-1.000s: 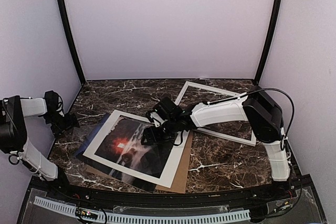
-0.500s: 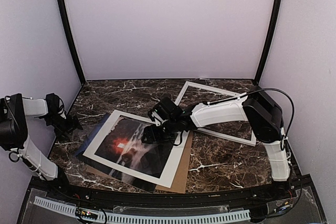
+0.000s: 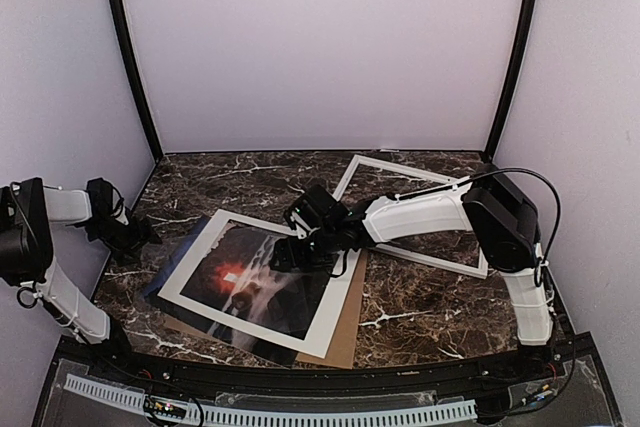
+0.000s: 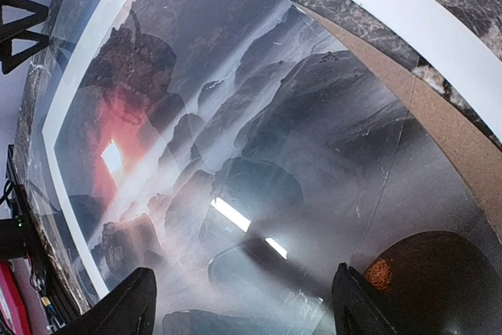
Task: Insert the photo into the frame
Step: Pick up the glass panel from the mat board.
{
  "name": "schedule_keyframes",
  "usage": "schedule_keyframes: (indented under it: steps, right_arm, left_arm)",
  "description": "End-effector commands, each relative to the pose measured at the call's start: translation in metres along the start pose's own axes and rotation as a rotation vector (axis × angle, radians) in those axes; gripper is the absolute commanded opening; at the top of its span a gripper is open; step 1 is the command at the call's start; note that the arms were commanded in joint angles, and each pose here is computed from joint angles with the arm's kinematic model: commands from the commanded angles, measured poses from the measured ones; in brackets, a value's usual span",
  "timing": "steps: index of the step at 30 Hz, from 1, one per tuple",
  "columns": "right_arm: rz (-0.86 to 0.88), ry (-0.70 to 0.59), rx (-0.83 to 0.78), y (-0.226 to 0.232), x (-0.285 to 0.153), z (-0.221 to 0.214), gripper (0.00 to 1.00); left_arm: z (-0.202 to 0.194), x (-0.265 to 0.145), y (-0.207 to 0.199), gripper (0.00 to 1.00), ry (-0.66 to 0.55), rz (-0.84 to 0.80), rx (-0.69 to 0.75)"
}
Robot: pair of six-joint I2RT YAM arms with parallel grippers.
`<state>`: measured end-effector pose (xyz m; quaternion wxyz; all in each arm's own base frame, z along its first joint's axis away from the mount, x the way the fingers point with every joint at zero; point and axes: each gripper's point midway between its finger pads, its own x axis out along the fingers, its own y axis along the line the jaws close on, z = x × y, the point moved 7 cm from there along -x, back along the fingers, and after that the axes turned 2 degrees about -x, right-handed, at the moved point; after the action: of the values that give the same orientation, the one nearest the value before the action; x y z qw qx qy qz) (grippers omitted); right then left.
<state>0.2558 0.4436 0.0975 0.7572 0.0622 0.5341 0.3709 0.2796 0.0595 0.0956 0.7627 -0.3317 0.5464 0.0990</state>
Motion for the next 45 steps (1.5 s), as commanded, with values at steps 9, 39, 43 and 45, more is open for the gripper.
schedule_keyframes:
  steps: [9,39,43,45]
  right_arm:
    - [0.005,0.025,0.088,-0.016,0.011,-0.002,0.79]
    - [0.098,0.084,0.189,-0.022,-0.011,0.008,0.85]
    - [0.115,0.115,0.232,-0.021,-0.008,0.005,0.86]
    - [0.117,0.127,0.249,-0.021,-0.005,0.005,0.86]
  left_arm:
    - [-0.022,0.005,-0.012,0.78,0.096,-0.169,-0.007]
    - [-0.016,-0.016,0.011,0.93,-0.009,0.247,0.102]
    - [-0.016,-0.007,0.01,0.92,0.049,0.223,0.081]
    - [-0.02,-0.002,0.011,0.91,0.076,0.208,0.068]
